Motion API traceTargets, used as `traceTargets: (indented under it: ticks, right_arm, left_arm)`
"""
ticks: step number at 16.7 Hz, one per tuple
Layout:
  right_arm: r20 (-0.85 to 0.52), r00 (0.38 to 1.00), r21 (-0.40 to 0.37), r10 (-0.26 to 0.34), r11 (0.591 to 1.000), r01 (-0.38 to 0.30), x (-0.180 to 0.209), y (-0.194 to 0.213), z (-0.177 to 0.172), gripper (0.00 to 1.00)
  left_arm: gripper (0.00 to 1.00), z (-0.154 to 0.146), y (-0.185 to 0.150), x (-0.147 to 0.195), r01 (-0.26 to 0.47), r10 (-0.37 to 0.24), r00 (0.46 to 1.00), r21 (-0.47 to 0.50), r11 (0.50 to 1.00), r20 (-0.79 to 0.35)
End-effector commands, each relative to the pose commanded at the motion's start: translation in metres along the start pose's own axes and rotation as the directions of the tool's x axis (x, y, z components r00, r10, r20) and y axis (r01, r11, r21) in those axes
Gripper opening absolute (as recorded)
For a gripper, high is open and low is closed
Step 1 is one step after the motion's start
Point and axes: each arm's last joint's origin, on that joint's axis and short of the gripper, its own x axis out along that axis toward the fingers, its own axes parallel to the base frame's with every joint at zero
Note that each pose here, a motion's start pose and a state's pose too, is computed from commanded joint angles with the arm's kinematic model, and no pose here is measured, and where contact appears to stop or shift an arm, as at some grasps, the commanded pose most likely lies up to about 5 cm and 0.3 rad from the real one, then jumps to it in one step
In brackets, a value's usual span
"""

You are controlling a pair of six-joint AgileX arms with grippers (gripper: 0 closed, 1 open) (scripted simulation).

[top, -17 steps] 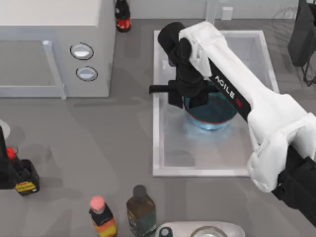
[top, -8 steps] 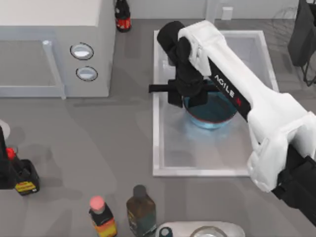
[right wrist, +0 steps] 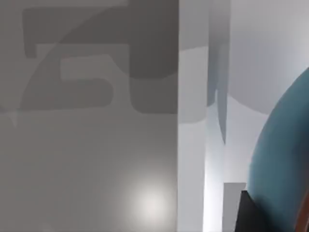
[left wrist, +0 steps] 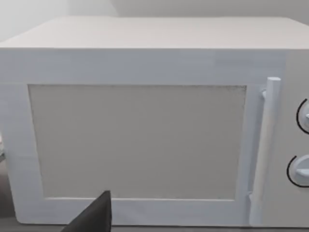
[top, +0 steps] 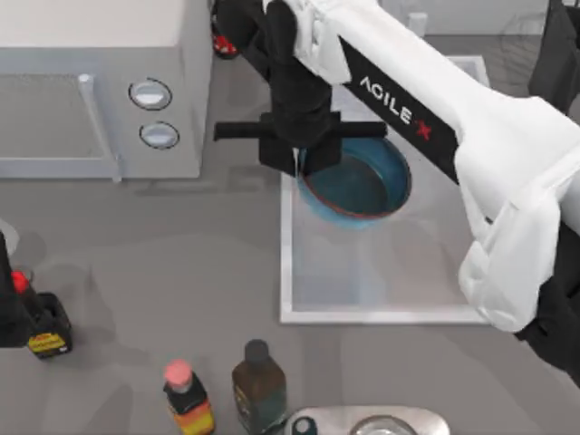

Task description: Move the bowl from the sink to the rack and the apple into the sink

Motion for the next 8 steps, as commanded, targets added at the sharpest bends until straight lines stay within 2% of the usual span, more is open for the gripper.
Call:
traceTargets:
  ticks: [5, 8]
  right_arm:
    - [0.006, 1.000, 0.004, 0.005, 1.000, -0.005, -0.135, -0.003, -0.083, 0.00]
    - [0.004, 1.000, 0.005, 0.002, 1.000, -0.002, -0.185, -0.027, -0.139, 0.00]
  left_arm:
    - [1.00, 0.000, 0.000, 0.000, 0.000, 0.000, 1.000, 0.000, 1.000, 0.000]
    - [1.00, 0.000, 0.000, 0.000, 0.000, 0.000, 1.000, 0.000, 1.000, 0.000]
